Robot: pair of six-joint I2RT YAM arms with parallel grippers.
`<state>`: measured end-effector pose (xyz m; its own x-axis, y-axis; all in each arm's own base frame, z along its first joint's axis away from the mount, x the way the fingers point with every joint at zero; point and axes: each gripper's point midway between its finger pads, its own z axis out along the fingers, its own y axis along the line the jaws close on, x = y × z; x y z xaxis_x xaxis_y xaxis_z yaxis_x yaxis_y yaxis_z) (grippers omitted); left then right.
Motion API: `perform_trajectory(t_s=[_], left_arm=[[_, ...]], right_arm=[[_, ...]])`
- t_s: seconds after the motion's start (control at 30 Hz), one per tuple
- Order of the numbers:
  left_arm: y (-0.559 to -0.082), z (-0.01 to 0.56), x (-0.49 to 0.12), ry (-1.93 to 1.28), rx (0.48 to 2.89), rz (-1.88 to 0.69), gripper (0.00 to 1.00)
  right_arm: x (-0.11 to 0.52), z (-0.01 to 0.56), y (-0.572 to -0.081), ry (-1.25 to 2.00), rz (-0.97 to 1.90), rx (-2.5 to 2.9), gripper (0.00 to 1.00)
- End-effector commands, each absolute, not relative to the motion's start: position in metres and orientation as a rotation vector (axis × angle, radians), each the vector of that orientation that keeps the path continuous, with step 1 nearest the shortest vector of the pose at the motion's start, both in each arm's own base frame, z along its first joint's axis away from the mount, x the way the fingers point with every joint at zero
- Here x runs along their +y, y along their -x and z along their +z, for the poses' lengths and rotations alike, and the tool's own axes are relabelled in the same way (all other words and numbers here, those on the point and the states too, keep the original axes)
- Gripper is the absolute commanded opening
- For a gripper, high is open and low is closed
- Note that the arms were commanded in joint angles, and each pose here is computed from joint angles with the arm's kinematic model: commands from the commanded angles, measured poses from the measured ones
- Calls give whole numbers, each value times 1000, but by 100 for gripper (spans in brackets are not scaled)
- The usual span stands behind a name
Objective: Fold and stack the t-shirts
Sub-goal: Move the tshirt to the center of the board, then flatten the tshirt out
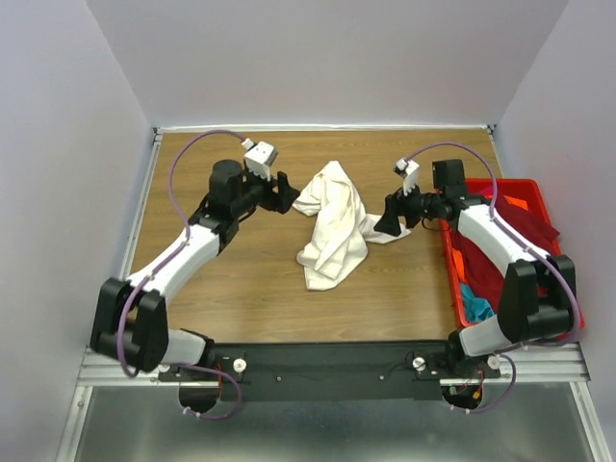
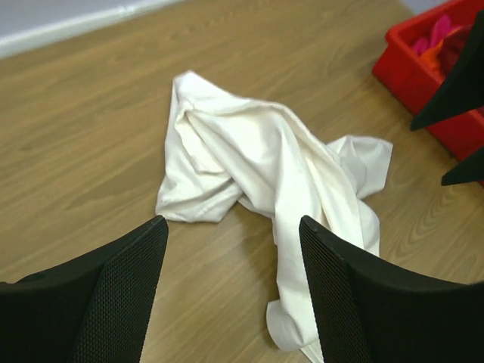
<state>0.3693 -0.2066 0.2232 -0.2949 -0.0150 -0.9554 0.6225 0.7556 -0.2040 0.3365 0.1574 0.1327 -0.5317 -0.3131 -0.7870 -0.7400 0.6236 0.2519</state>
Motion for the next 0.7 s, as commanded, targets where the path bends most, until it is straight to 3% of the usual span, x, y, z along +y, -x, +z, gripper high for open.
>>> perform_trajectory(t_s=[0.0,0.3,0.67], left_arm=[[-391,195,-219,-509,1932,-640,75],[-433,96,-216,-630,2217,-369,69],[-461,73,-244,-686,2246,-316,69]], right_arm=[[185,125,-315,798,1011,2181,85],[210,98,-339,663,997,2397,73],[226,85,-359,634,1004,2443,61]])
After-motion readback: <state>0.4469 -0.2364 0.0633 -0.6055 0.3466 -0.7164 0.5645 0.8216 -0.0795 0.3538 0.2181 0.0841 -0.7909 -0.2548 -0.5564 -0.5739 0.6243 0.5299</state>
